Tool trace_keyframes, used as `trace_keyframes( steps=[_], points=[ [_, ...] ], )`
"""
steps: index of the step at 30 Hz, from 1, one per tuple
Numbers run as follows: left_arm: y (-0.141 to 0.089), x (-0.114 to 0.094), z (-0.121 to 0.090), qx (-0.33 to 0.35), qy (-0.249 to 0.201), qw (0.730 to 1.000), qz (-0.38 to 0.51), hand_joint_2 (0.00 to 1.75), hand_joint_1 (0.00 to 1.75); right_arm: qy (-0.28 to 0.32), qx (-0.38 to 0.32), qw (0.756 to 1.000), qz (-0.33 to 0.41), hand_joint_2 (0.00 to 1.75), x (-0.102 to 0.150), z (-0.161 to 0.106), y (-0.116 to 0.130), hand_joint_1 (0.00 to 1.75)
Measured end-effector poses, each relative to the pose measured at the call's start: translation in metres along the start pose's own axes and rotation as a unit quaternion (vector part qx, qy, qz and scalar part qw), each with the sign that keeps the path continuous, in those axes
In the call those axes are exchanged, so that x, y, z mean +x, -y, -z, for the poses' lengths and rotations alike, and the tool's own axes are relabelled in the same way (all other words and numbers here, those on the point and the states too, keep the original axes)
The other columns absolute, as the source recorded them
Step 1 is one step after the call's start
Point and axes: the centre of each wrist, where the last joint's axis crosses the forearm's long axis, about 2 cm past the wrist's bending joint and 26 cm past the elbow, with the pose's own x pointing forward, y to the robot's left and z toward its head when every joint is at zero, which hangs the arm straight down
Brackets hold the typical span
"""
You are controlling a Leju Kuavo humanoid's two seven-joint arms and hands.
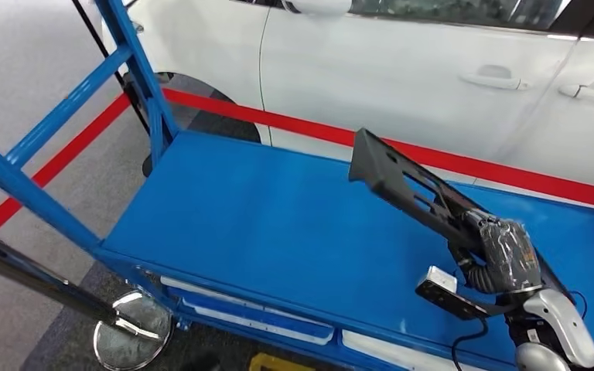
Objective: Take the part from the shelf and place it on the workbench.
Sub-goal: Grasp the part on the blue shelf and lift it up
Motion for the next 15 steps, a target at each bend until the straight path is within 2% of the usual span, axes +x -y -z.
trace_keyframes(
  steps=[8, 15],
  points=[
    [0.001, 0.002, 0.0, -0.005, -0.002, 1.0, 0.003, 0.0, 0.0, 0.053, -0.038, 0.995, -0.077, 1.75, 0.002, -0.001, 0.009, 1.75],
    [-0.003, 0.003, 0.0, -0.006, -0.004, 1.0, 0.005, 0.0, 0.0, 0.093, -0.06, 0.992, -0.067, 1.75, 0.008, 0.0, 0.014, 1.75]
  ],
)
